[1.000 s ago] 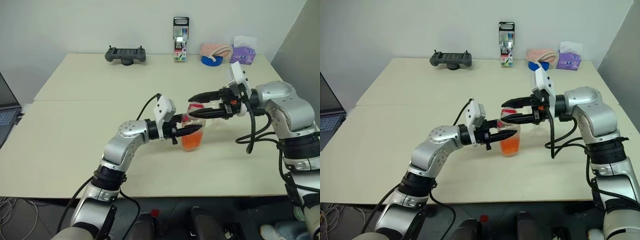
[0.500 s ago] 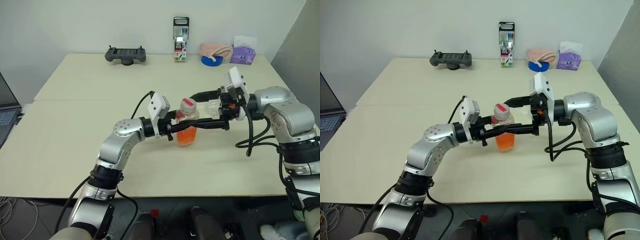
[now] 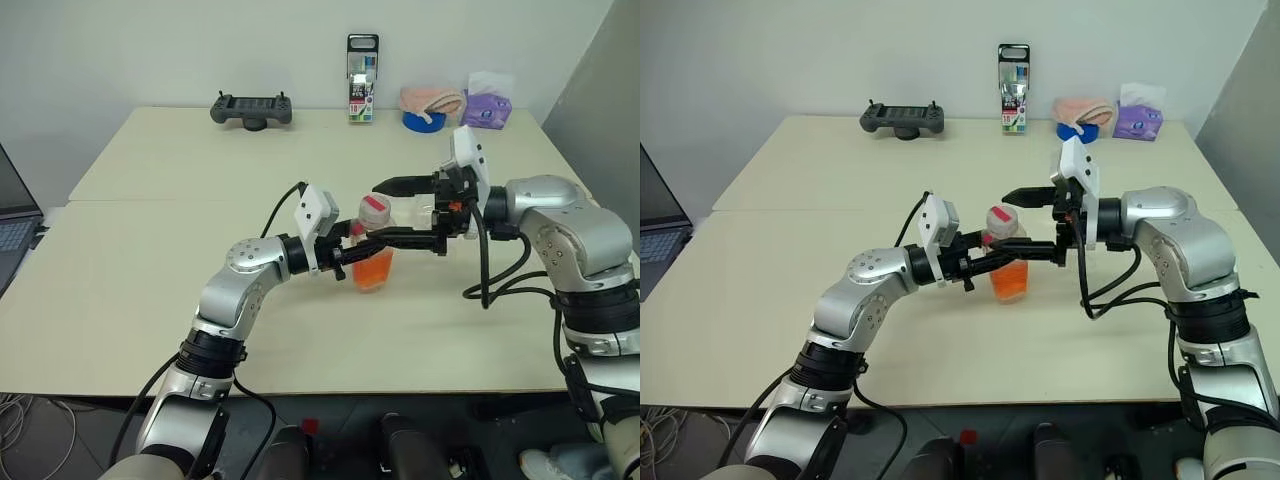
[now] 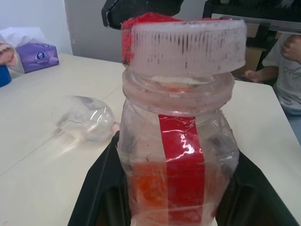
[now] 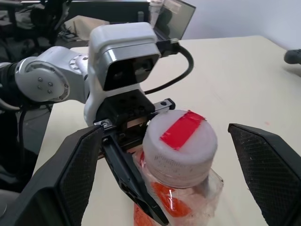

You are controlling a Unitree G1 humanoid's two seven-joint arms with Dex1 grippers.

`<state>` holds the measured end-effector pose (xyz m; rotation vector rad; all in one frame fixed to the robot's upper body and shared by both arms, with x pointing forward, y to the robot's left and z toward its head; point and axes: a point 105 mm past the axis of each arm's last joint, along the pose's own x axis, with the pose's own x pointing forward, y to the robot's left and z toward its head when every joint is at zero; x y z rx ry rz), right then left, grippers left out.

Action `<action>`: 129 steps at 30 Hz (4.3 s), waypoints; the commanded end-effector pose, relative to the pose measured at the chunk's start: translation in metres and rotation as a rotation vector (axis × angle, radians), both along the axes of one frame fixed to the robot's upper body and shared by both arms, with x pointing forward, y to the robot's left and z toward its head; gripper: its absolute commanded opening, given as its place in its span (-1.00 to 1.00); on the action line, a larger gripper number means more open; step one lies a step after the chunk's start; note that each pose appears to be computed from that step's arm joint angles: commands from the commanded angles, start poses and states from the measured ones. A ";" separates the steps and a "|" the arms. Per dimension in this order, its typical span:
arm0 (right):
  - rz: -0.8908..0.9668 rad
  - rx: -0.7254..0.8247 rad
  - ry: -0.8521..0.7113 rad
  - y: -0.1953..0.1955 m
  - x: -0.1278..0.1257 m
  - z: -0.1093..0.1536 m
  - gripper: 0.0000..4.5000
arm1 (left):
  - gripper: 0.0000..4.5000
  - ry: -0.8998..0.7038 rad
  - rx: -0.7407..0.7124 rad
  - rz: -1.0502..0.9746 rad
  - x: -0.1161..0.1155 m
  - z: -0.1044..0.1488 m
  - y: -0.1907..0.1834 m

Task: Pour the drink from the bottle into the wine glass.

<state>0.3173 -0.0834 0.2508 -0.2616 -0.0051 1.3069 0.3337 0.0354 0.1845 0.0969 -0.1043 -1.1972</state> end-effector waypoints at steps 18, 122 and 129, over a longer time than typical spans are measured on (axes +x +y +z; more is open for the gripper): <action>-0.114 0.085 0.011 0.018 -0.020 0.007 1.00 | -0.25 -0.075 -0.025 0.003 0.002 0.016 0.001; -0.030 0.080 0.019 0.006 0.005 0.004 1.00 | -0.25 -0.079 -0.011 0.026 0.004 0.012 0.004; -0.020 0.086 0.078 0.011 0.004 -0.001 1.00 | -0.25 -0.084 -0.009 0.025 0.004 0.013 0.003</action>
